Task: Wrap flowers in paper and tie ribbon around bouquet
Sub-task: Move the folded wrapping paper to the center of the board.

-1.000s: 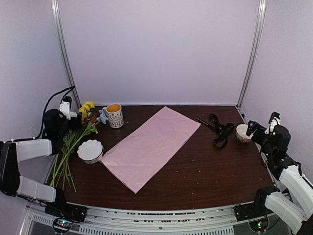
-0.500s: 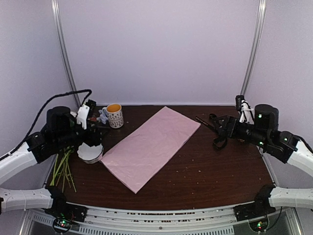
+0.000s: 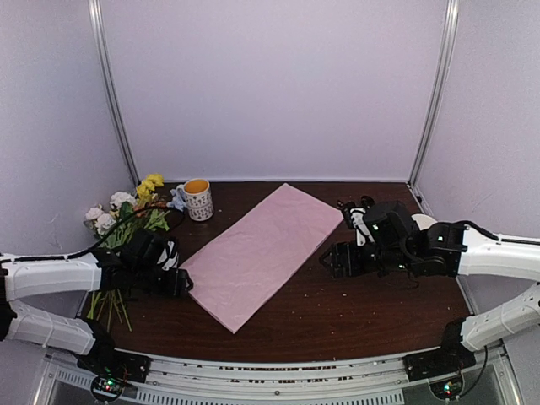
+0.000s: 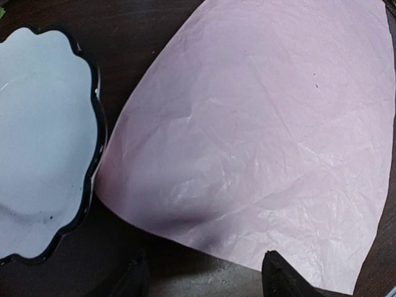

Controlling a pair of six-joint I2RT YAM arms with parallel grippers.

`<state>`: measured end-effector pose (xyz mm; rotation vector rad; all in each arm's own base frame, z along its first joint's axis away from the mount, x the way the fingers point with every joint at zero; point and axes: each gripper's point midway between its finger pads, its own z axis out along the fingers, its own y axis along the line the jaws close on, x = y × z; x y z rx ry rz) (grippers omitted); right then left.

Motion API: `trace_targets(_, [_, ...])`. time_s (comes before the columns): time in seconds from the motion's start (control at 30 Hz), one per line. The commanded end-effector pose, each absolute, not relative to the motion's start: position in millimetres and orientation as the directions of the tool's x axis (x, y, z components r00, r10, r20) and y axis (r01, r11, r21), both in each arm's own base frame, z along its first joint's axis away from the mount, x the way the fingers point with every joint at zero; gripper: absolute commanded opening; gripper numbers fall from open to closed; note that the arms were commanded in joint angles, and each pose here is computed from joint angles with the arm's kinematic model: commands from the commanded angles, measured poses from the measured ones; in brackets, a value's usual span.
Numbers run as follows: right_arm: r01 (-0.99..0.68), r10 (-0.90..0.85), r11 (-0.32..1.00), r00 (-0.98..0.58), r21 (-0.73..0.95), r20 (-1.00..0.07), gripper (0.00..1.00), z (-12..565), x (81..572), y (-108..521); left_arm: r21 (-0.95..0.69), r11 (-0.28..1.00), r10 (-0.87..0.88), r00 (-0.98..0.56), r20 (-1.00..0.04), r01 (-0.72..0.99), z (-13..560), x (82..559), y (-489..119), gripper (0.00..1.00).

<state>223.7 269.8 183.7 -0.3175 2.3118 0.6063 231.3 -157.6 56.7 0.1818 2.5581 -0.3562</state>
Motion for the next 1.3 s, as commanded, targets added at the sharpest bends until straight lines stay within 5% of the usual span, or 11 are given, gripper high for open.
trace_targets(0.0, [-0.341,0.014,0.871,-0.703,0.354,-0.711,0.82,195,227,273,-0.341,0.932,-0.088,-0.832,-0.548,0.126,62,266,-178,0.64])
trace_targets(0.27, [-0.307,0.031,0.885,-0.711,0.349,-0.703,0.81,194,226,272,-0.424,0.905,-0.257,-0.832,-0.491,-0.03,33,254,-164,0.58])
trace_targets(0.63, [-0.269,0.047,0.903,-0.714,0.335,-0.699,0.8,188,228,271,-0.437,0.893,-0.177,-0.81,-0.559,0.106,40,265,-181,0.58])
trace_targets(0.97, [-0.282,0.009,0.91,-0.72,0.305,-0.694,0.8,185,229,279,-0.434,0.871,-0.122,-0.754,-0.646,0.231,63,266,-189,0.41])
trace_targets(1.27, [-0.296,-0.045,0.92,-0.731,0.256,-0.68,0.8,175,233,287,-0.464,0.808,-0.016,-0.775,-0.632,0.363,56,268,-221,0.39])
